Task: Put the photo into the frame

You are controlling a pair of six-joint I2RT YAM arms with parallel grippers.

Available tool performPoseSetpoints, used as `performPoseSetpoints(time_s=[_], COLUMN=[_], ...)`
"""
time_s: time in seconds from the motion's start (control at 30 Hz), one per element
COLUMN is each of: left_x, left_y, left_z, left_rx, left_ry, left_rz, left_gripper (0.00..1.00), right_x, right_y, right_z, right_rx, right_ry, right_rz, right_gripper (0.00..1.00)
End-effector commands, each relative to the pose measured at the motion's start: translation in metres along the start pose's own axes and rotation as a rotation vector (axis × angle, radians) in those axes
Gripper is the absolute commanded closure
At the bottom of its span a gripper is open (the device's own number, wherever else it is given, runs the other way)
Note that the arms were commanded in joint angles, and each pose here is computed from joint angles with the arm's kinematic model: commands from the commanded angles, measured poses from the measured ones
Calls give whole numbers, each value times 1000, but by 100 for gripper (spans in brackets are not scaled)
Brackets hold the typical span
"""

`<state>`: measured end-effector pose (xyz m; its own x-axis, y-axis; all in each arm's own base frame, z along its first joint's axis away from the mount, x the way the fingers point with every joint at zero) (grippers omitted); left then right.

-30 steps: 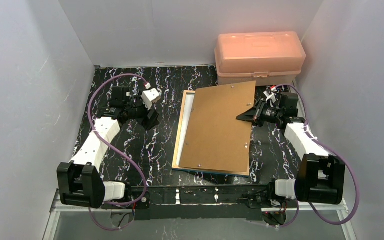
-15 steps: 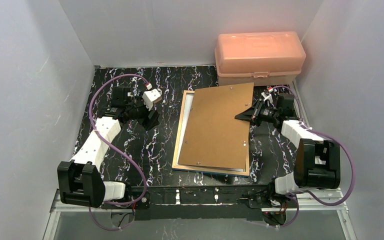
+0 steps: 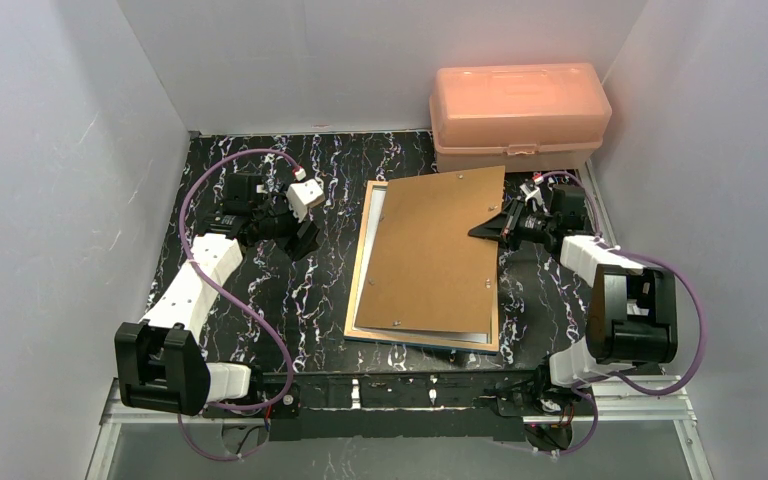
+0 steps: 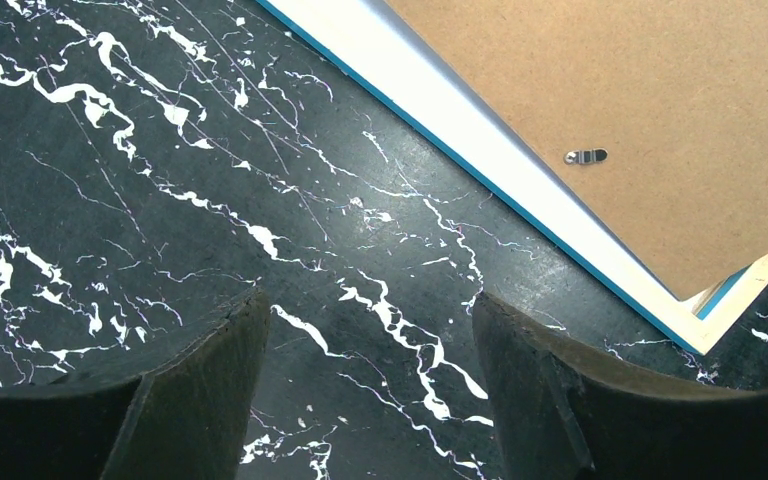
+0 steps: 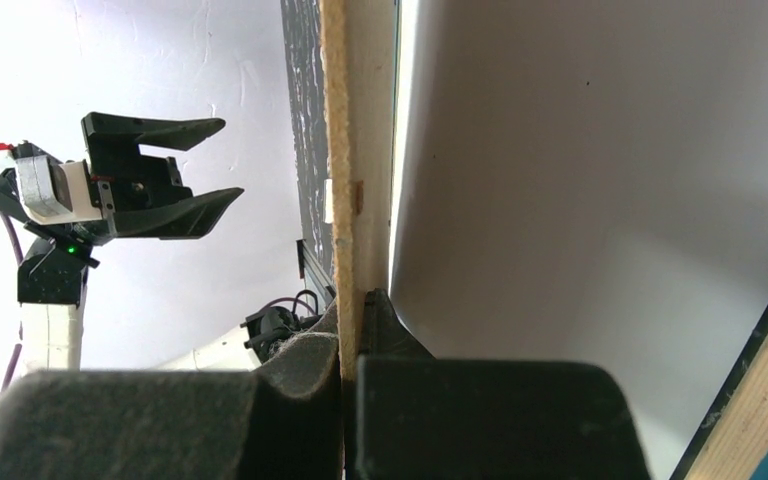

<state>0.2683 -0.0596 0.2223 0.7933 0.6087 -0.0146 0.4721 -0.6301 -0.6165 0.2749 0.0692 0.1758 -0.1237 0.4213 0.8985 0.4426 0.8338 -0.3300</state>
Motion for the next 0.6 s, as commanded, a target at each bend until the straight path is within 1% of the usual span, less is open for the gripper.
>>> performPoseSetpoints(time_s=[0.0, 0.27, 0.47, 0.57], left_x=[-6, -6, -6, -6], left_y=[0, 1, 1, 1], left_z=[4, 5, 8, 8], left_rx=[14, 17, 25, 27], left_ry=[11, 20, 27, 28], left_rz=[24, 27, 23, 21], left_gripper=[28, 29, 30, 30], right_x=[17, 18, 15, 18], right_y=[0, 9, 14, 22], right_z=[-16, -19, -23, -20], right_rx=[23, 60, 59, 86], right_ry=[-71, -85, -79, -84], right_rz=[-78, -64, -55, -61], right_gripper=[99, 99, 99, 99])
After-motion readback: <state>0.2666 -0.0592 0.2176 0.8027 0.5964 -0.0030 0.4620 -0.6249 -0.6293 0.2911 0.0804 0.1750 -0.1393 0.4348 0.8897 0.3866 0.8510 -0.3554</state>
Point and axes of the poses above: each gripper's point midway between its finger pads, its own y axis out along the fingers, its own x axis along the line the jaws close on, z = x × y, the point moved 10 cm from there along -y, back along the fingers, and after that the axes turned 7 degrees about -y, right-handed, at the moved point
